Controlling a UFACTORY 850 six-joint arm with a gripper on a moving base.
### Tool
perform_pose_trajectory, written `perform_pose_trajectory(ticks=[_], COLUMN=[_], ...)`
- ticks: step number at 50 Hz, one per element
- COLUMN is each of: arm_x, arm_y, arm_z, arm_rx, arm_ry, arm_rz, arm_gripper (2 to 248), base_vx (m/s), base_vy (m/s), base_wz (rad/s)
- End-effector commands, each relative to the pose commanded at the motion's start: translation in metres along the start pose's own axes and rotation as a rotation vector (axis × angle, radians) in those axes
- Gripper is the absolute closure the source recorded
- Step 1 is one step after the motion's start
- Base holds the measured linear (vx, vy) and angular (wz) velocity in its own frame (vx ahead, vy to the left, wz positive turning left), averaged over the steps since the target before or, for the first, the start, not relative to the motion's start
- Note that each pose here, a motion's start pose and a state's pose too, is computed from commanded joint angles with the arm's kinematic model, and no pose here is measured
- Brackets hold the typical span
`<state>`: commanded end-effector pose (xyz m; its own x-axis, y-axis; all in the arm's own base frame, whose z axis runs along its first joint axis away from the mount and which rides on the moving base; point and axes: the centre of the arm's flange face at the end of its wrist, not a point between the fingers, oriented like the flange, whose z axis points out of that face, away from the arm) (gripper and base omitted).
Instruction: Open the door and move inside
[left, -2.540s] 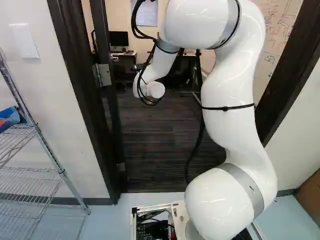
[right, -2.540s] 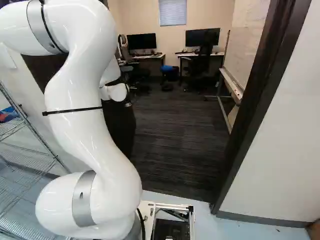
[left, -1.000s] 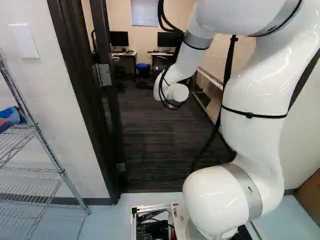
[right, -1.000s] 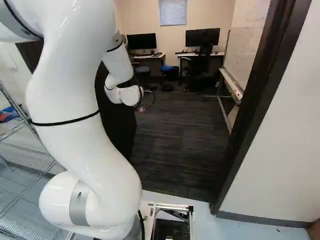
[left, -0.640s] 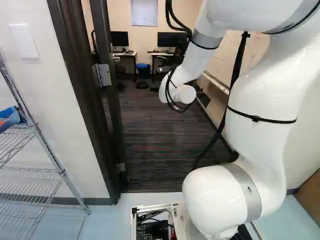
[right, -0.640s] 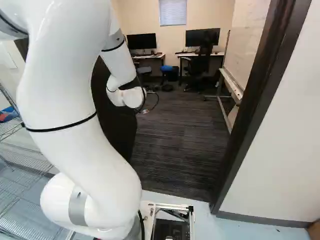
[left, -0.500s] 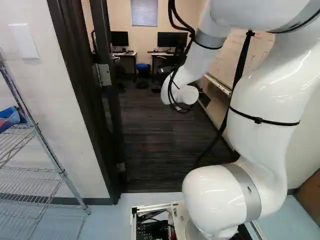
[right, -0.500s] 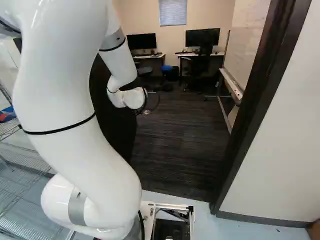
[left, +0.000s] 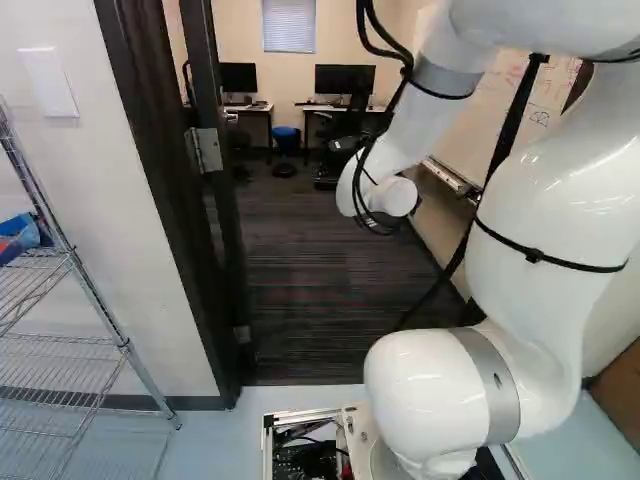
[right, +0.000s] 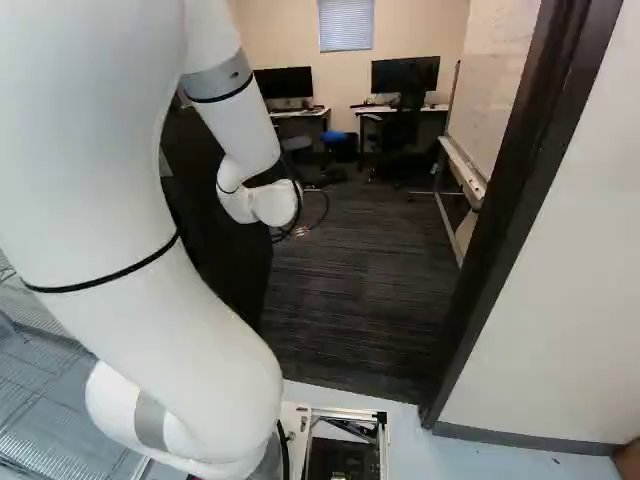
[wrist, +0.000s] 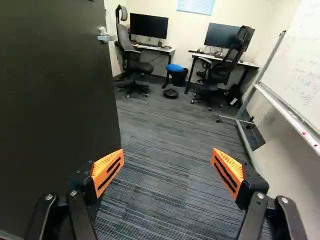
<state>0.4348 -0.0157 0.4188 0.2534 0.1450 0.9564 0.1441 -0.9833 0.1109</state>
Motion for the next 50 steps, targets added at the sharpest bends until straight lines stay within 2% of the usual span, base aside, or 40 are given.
perform_pose_trajectory(ticks=[8, 18, 50], arm_x=[-0.005, -0.005, -0.021], arm_y=[0.007, 0.006, -0.007], arm_z=[-0.013, -0.015, -0.042], arm_rx=[-0.022, -0.022, -0.039], arm_ry=[-0.004, -0.004, -0.016], arm_rz=[0.006, 0.008, 0.042], arm_gripper=[3, 3, 3], base_vx=[0.000, 0.000, 0.000], base_vy=[0.000, 0.000, 0.000], base_wz=[0.000, 0.000, 0.000])
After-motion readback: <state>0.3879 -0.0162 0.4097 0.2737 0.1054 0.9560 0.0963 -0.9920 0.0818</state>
